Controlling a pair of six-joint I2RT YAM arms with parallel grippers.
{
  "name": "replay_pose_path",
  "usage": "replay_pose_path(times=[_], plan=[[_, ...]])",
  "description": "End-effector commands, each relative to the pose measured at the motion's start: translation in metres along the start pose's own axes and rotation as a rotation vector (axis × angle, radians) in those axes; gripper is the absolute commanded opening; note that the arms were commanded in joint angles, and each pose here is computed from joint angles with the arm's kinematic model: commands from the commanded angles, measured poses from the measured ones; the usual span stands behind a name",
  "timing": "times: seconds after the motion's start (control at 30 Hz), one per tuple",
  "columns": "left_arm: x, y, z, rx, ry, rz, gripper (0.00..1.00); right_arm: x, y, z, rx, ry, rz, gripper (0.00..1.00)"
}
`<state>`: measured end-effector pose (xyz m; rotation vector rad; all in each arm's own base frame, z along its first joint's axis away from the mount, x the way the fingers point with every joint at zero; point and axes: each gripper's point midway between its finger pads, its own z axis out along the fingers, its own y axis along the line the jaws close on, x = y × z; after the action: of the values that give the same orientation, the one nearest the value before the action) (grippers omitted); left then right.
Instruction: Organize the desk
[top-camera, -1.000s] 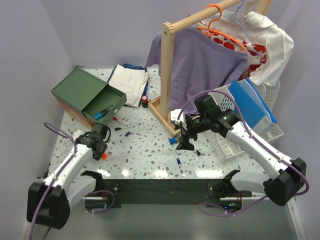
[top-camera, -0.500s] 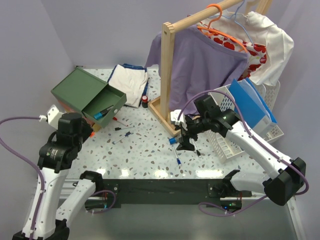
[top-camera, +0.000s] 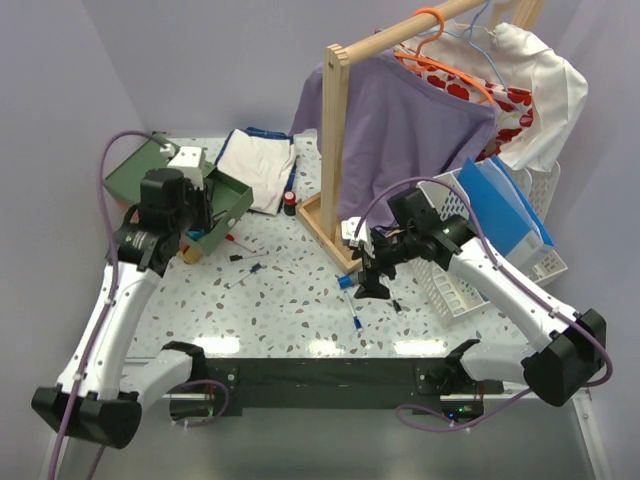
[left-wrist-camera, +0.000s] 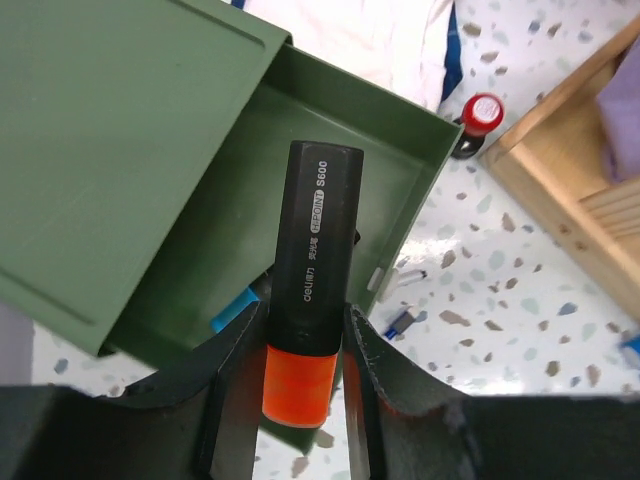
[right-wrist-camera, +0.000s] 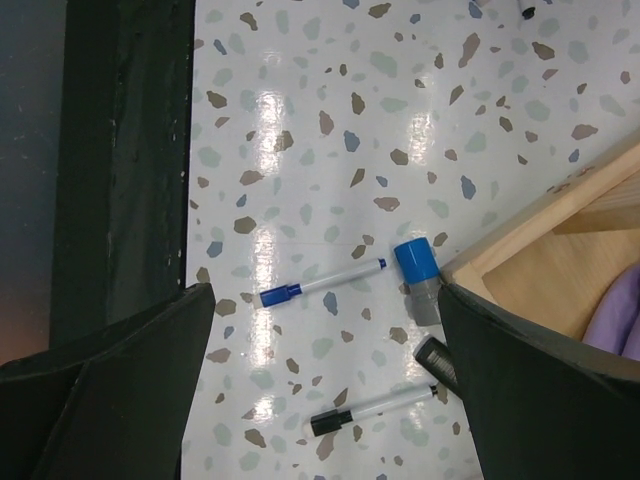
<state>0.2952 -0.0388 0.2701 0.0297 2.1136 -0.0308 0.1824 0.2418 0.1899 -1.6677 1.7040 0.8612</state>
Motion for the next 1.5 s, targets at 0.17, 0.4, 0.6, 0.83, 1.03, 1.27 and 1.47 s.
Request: replay_pose_path(times=[0.17, 0.4, 0.6, 0.83, 1.03, 1.27, 1.47], plan=[[-0.040, 0.004, 0.039, -0.014, -0.050, 0.225, 0.14, -0.004, -0.004, 0.000, -0.022, -0.016, 0.000, 0.99], [-0.052, 0.014, 0.040, -0.086, -0.093, 0.193, 0.63, 0.003, 0.002, -0.011, -0.050, 0.058, -0.057, 0.99], [-0.074, 0.004, 0.016, -0.029, -0.205, 0.144, 0.77, 0.022, 0.010, -0.034, -0.088, 0.199, -0.228, 0.99], [-0.047, -0.011, -0.025, 0.102, -0.372, 0.117, 0.96, 0.074, -0.011, -0.041, -0.087, 0.432, -0.435, 0.98], [-0.011, -0.009, -0.061, 0.138, -0.487, 0.066, 1.00, 0.108, -0.049, -0.030, -0.059, 0.589, -0.560, 0.93], [0.021, -0.003, -0.076, 0.137, -0.591, -0.001, 1.00, 0.130, -0.075, -0.005, -0.168, 0.657, -0.643, 0.84], [0.024, -0.002, -0.078, 0.133, -0.600, -0.003, 1.00, 0.143, -0.099, 0.014, -0.168, 0.696, -0.664, 0.68]])
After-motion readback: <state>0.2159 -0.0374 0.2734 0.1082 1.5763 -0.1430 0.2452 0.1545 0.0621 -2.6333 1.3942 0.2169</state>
